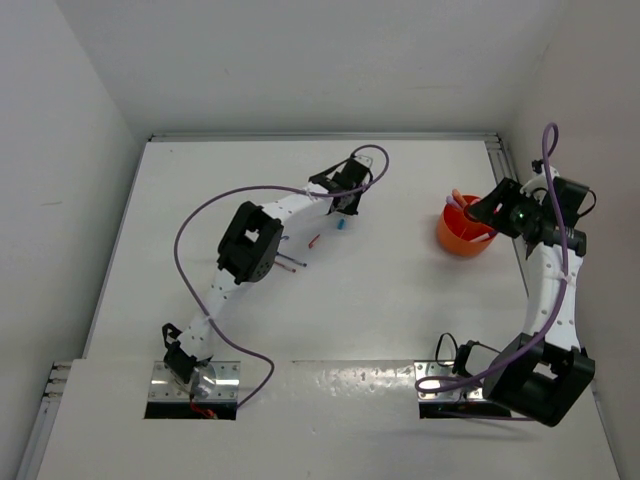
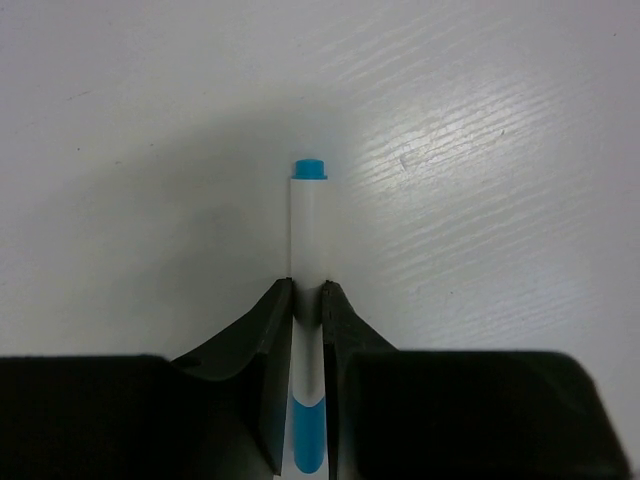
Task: Sort the stationery into containers
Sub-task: Pick up the pen from the center of the board.
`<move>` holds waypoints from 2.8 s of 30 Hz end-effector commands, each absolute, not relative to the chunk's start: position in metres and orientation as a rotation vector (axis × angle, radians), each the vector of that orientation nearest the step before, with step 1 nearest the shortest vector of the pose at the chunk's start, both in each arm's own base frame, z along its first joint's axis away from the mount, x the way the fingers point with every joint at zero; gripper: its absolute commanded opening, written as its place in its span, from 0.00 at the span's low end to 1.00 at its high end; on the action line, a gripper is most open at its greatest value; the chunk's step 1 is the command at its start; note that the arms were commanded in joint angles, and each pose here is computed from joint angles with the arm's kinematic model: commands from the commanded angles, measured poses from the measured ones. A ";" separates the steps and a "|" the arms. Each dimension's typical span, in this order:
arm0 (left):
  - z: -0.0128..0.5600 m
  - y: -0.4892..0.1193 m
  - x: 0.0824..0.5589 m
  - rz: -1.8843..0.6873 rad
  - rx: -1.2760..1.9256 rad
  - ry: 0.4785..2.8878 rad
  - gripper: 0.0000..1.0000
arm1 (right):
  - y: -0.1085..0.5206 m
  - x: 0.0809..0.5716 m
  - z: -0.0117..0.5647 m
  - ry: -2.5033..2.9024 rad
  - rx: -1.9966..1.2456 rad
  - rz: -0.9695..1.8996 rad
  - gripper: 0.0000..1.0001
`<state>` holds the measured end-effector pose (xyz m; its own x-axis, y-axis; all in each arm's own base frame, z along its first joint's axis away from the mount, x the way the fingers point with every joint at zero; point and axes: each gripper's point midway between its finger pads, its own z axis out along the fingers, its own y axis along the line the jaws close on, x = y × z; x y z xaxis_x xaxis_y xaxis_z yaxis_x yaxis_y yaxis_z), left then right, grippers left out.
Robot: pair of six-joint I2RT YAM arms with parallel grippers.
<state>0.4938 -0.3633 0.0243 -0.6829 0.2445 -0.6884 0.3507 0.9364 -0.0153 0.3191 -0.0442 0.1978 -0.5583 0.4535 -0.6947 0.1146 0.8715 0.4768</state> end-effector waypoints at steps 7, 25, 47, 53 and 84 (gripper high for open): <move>0.057 -0.362 0.454 -0.625 0.240 2.367 0.00 | 0.010 0.316 0.213 2.087 0.202 0.710 0.58; 0.249 -0.359 0.353 -1.578 0.144 2.098 0.00 | 0.128 0.277 0.256 1.308 -1.201 0.232 0.63; 0.230 -0.384 0.303 -1.721 0.186 2.190 0.00 | 0.237 0.220 0.196 0.416 -1.648 -0.035 0.54; 0.225 -0.385 0.299 -1.726 0.185 2.206 0.00 | 0.246 0.230 0.199 0.403 -1.627 -0.124 0.54; 0.249 -0.285 0.395 -1.459 0.012 2.069 1.00 | 0.153 0.292 0.265 1.509 -0.597 0.209 0.00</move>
<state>0.3867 -0.3036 0.2094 -0.8749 -0.3151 -0.3677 0.2320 0.3938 -0.8894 0.2785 0.1921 0.2488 0.4729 -0.4914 -0.7314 -0.5146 0.5198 -0.6819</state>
